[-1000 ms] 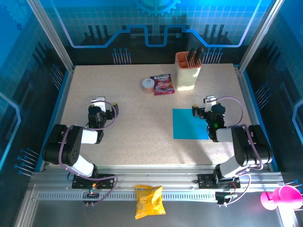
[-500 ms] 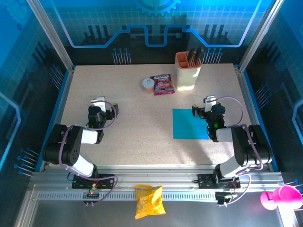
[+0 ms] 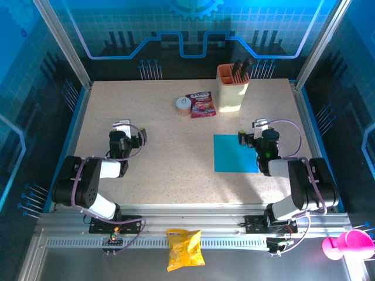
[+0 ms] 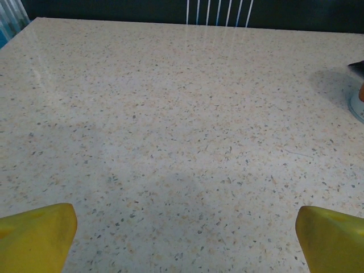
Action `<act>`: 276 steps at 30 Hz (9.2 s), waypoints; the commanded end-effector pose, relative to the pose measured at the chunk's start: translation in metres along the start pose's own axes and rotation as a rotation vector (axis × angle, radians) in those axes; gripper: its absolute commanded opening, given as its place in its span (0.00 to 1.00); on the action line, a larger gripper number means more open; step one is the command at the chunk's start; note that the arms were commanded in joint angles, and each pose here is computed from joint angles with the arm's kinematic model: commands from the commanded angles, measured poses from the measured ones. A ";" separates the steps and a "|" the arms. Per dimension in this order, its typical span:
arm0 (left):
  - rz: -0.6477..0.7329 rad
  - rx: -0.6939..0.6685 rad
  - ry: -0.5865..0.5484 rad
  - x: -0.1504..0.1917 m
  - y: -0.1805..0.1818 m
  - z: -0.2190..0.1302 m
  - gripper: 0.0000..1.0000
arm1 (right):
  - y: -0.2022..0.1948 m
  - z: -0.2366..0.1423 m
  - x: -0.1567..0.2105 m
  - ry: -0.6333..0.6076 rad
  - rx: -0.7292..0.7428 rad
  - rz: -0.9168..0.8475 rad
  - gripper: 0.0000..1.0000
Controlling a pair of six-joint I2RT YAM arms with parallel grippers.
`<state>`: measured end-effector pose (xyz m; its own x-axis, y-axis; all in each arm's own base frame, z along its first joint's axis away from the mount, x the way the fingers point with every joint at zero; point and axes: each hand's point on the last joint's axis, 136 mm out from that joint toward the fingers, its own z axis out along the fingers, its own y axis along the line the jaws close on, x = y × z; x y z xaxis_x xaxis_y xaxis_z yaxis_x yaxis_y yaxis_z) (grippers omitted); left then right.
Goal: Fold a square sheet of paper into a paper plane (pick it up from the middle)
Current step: Move the paper to the center of the table, then first fold the square sheet of paper in half at the center of the table.
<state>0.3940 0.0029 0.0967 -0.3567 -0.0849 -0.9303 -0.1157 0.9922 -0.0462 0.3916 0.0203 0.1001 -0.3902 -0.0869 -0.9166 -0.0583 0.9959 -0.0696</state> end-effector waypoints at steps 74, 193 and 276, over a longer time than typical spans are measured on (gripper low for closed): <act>-0.464 0.325 0.567 0.001 -0.137 -0.201 1.00 | 0.212 -0.140 -0.005 0.571 -0.082 0.144 0.99; 0.009 -0.108 0.947 0.141 -0.225 -0.106 0.80 | 0.128 -0.157 0.101 0.629 -0.339 0.459 0.99; -0.106 0.268 0.535 0.107 -0.211 -0.128 0.84 | 0.219 -0.124 0.061 0.760 -0.576 0.500 0.75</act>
<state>0.2585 -0.2295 0.0414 -0.8032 -0.1564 -0.5748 0.0302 0.9530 -0.3014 0.2326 0.2119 0.0667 -0.9511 0.1513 -0.2691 -0.0383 0.8071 0.5891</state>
